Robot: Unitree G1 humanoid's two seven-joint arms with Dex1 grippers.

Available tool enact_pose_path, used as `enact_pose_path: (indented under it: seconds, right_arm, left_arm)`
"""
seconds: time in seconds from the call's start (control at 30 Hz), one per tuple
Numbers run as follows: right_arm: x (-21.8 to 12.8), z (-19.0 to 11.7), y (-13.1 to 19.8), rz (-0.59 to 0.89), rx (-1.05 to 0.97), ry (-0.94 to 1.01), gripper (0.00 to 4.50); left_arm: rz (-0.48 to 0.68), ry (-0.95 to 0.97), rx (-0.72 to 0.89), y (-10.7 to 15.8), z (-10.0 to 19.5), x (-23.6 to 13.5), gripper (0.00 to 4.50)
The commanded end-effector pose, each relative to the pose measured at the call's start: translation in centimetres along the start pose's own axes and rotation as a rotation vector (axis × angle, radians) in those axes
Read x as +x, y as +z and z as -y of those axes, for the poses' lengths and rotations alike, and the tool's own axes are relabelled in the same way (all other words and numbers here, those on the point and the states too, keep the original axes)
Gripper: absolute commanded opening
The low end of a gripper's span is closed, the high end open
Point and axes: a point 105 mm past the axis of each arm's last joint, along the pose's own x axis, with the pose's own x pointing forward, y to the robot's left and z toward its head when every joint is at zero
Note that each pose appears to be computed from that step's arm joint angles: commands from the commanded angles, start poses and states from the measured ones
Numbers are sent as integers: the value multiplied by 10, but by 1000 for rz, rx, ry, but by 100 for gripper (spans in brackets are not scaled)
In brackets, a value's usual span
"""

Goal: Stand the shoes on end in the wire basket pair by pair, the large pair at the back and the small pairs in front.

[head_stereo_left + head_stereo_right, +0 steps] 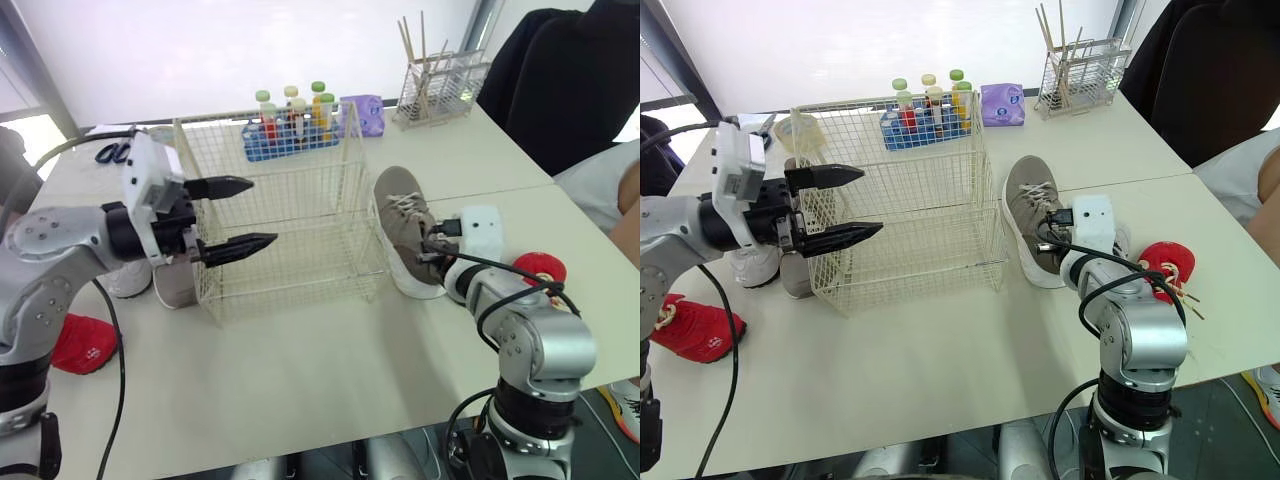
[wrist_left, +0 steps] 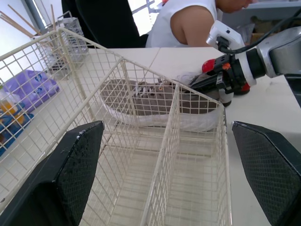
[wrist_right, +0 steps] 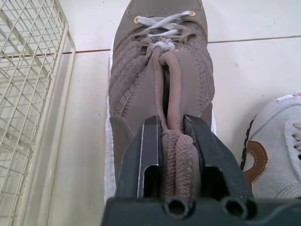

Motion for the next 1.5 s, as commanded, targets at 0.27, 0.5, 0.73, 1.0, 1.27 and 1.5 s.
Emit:
enact_pose_path:
  seconds: [0.27,0.5,0.73,1.0,1.27,1.5]
  right_arm:
    - [-19,28,106,311,-83,-74,19]
    - [-48,30,196,622,-352,-41,19]
    - [-88,-13,217,869,-984,356,19]
    - [-94,-31,215,1053,-1459,486,19]
    - [-92,-52,201,1185,-1645,600,19]
    - [-90,-69,200,1246,-1670,655,19]
  left_arm:
    - [60,40,55,18,-11,-4,450]
    - [138,68,40,35,-24,0,450]
    - [219,108,-43,55,-51,-16,450]
    - [194,160,-70,69,-72,-50,450]
    - [170,158,-80,70,-71,-56,450]
    - [132,64,-125,60,-54,-41,450]
